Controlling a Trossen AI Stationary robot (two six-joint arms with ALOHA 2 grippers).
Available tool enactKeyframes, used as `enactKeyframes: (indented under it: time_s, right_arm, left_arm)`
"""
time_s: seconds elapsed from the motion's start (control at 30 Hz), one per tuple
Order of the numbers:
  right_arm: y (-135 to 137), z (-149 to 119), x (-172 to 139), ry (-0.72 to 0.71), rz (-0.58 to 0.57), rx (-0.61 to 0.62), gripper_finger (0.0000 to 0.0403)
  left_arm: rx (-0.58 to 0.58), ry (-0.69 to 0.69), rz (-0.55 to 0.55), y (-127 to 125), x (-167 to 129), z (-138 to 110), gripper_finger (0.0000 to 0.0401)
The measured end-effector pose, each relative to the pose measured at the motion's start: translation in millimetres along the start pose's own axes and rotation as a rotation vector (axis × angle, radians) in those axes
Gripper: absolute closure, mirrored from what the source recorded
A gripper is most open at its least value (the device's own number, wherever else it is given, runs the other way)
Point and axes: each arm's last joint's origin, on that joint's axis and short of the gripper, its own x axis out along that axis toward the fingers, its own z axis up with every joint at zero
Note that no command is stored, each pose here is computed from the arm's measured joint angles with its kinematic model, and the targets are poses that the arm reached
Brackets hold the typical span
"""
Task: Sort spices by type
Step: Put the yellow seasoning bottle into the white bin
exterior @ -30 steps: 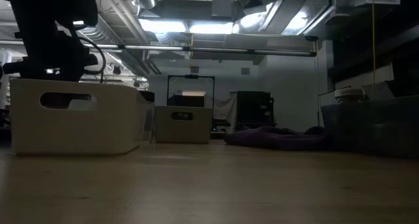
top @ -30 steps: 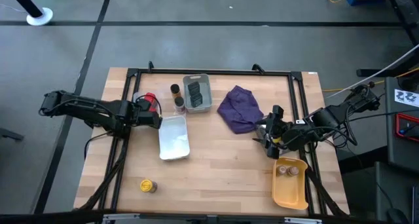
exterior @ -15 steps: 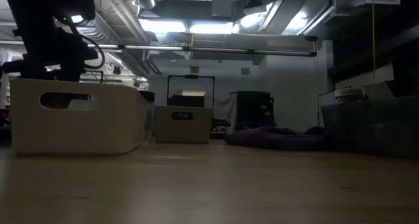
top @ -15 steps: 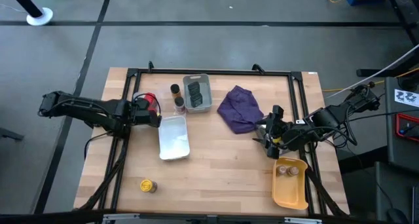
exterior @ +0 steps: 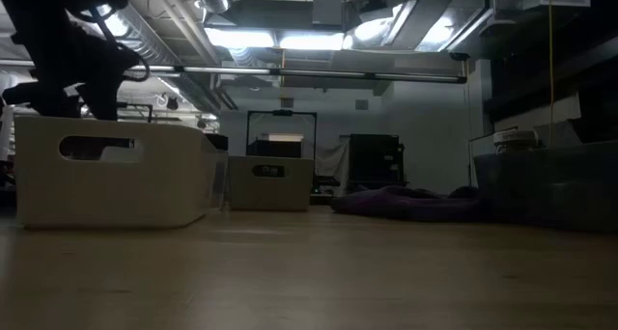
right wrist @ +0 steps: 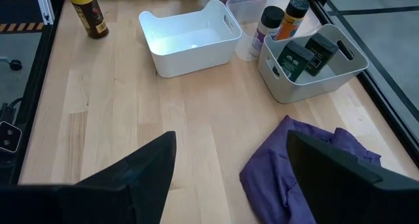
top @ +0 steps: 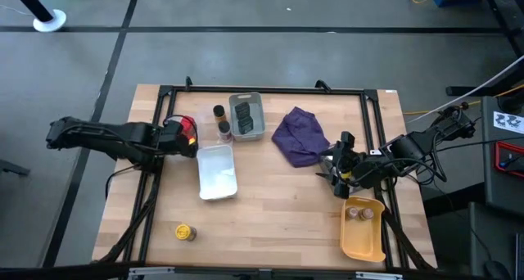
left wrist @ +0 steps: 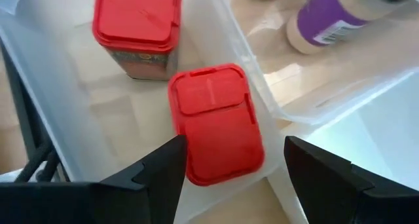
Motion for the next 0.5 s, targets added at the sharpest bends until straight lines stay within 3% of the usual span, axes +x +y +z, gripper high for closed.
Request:
enactKeyframes:
  time_s: [0.13,0.3,0.5]
  right_arm:
    - [0.0,0.0,0.0,0.000,0.000,0.000,0.0116]
    - [0.0,0.0,0.0,0.000,0.000,0.000,0.0116]
    - [0.0,0.0,0.0,0.000,0.000,0.000,0.0116]
  left_arm:
    - [0.007,0.075,-0.107,-1.9,-4.6,-0.6,0.0161]
    - [-0.012,0.237,-0.349,-16.9,-10.8,-1.4,0.0161]
    - [-0.028,0.302,-0.615,-38.2,-22.8,-1.9,0.0161]
